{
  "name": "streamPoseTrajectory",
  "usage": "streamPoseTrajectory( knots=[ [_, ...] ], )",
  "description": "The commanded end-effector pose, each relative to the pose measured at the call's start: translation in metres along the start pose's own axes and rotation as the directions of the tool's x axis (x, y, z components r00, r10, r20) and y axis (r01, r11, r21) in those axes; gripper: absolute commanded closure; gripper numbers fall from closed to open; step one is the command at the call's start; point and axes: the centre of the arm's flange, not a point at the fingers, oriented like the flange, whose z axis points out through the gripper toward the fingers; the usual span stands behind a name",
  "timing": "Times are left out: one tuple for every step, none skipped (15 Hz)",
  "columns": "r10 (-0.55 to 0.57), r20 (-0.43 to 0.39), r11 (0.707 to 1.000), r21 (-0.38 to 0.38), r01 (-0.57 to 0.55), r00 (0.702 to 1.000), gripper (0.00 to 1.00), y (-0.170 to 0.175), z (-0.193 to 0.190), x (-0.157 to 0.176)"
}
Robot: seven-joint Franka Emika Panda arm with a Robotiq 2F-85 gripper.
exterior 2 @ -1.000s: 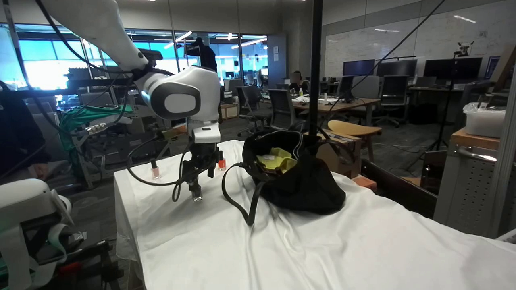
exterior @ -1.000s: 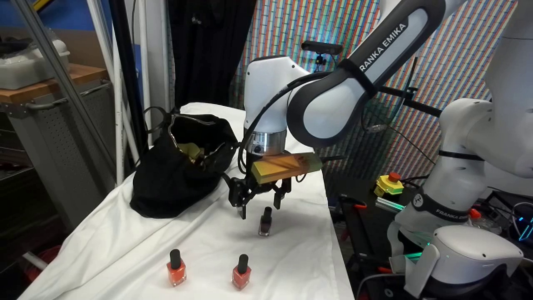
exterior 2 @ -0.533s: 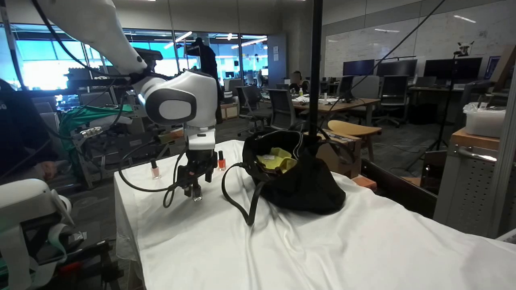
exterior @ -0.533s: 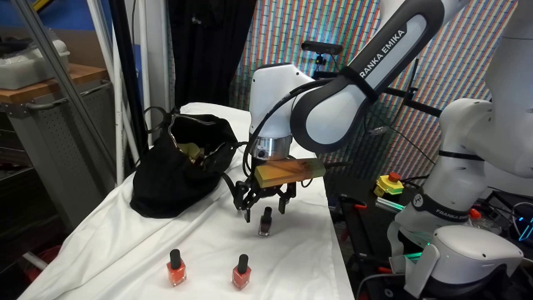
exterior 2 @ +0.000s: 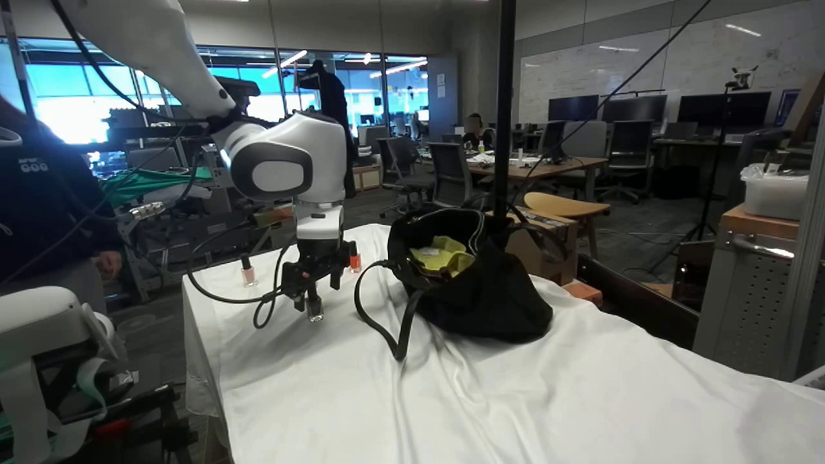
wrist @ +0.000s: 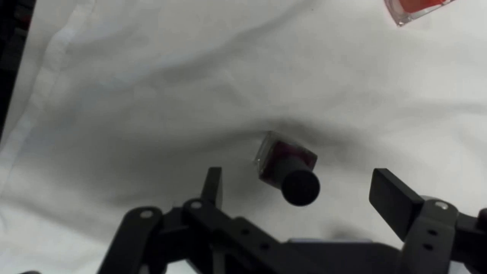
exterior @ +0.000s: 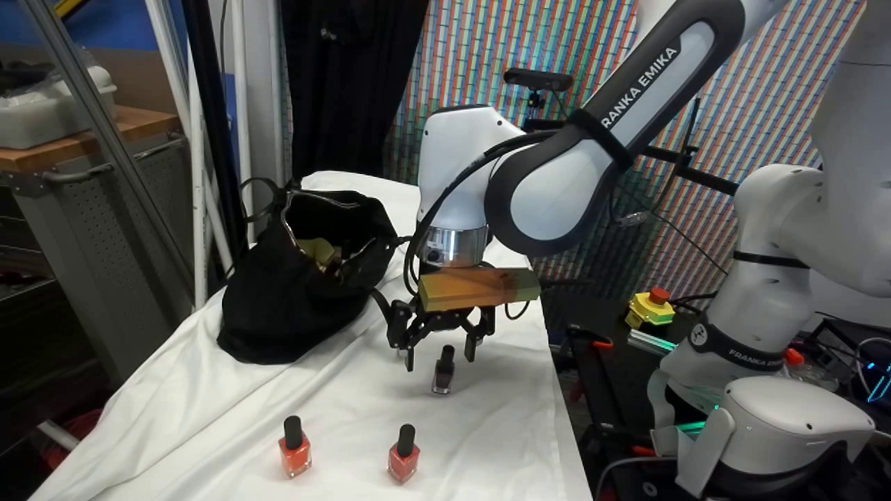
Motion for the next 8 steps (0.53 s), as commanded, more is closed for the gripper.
streamPoseTrajectory(
  knots=[
    [0.073, -0.001, 0.997, 0.038, -0.073, 0.997, 0.0, -0.0123, -0.0034, -0.0057],
    [0.086, -0.001, 0.996, 0.037, -0.086, 0.996, 0.0, -0.0134, -0.0031, -0.005],
    [0.098, 0.0, 0.995, 0.036, -0.097, 0.995, 0.0, -0.014, -0.0028, -0.0035],
    [0.107, 0.001, 0.994, 0.036, -0.107, 0.994, 0.0, -0.0142, -0.0031, -0.0027],
    [0.115, 0.0, 0.993, 0.037, -0.115, 0.993, 0.0, -0.0146, -0.0031, -0.0025],
    [0.12, 0.0, 0.992, 0.034, -0.12, 0.993, 0.0, -0.0147, -0.0025, -0.0027],
    [0.125, -0.001, 0.992, 0.029, -0.125, 0.992, 0.0, -0.015, -0.0014, -0.0026],
    [0.131, -0.001, 0.991, 0.026, -0.131, 0.991, 0.0, -0.0147, -0.0004, -0.0024]
  ],
)
